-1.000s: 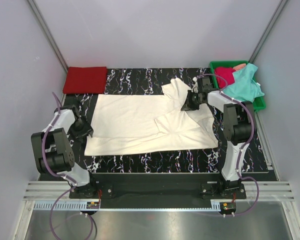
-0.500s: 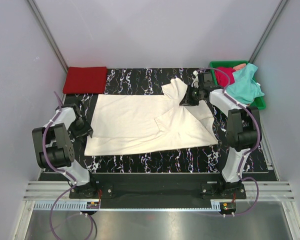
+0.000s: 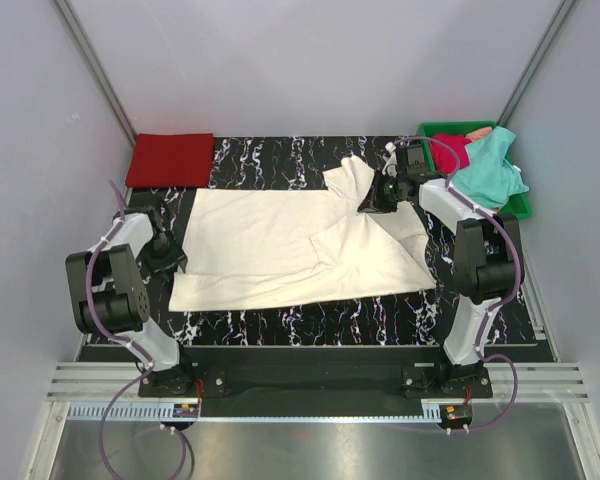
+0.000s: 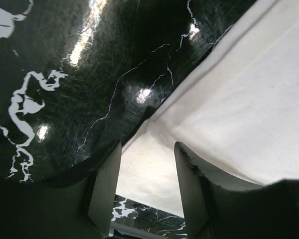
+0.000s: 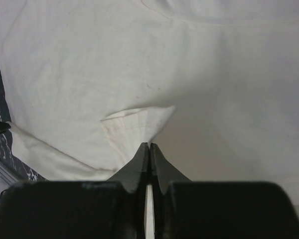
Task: Fold and stack the t-shirts
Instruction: Fold the tshirt
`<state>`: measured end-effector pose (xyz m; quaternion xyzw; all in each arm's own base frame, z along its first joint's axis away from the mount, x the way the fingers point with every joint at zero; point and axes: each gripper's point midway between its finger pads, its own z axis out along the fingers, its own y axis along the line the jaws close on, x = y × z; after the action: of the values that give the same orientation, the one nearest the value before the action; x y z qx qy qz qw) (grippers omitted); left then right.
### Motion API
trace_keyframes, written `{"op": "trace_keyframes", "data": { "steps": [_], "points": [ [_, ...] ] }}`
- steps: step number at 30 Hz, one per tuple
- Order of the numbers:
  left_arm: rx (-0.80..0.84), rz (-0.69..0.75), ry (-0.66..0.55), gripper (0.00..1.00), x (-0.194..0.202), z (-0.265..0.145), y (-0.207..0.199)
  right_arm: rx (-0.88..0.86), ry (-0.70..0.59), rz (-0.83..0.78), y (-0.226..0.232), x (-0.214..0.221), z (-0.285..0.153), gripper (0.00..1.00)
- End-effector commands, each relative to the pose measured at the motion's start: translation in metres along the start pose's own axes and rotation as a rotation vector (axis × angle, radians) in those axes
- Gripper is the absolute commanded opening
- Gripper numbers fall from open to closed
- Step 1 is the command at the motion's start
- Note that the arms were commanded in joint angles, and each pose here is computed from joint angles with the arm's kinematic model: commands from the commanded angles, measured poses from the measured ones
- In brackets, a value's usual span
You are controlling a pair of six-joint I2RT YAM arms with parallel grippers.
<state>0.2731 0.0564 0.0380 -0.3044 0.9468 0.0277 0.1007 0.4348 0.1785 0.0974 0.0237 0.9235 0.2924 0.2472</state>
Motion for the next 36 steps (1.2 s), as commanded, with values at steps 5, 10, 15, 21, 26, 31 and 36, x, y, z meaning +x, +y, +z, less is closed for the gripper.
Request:
{"op": "trace_keyframes", "data": {
  "steps": [5,10,15,21,26,31,36],
  "points": [
    [0.021,0.012,0.006,0.5,-0.011,0.009,-0.011,-0.056,-0.032,-0.027,0.021,-0.004,-0.015,0.07],
    [0.015,0.024,0.022,0.41,-0.011,0.015,-0.012,-0.042,-0.016,-0.008,0.014,0.0,-0.004,0.11],
    [0.02,0.031,0.022,0.32,-0.009,0.018,-0.012,-0.043,0.022,0.021,0.007,0.0,0.016,0.19],
    [0.029,0.037,0.027,0.2,-0.008,0.019,-0.013,-0.013,0.057,0.03,-0.004,0.003,0.029,0.25],
    [0.033,0.038,0.019,0.13,-0.008,0.018,-0.013,0.006,0.066,0.025,-0.011,0.007,0.033,0.31],
    [0.033,0.038,0.019,0.05,-0.008,0.017,-0.013,0.03,0.089,0.025,-0.021,0.011,0.043,0.33],
    [0.027,0.039,0.02,0.0,-0.008,0.016,-0.011,0.06,0.096,0.015,-0.031,0.008,0.054,0.31]
  ]
}}
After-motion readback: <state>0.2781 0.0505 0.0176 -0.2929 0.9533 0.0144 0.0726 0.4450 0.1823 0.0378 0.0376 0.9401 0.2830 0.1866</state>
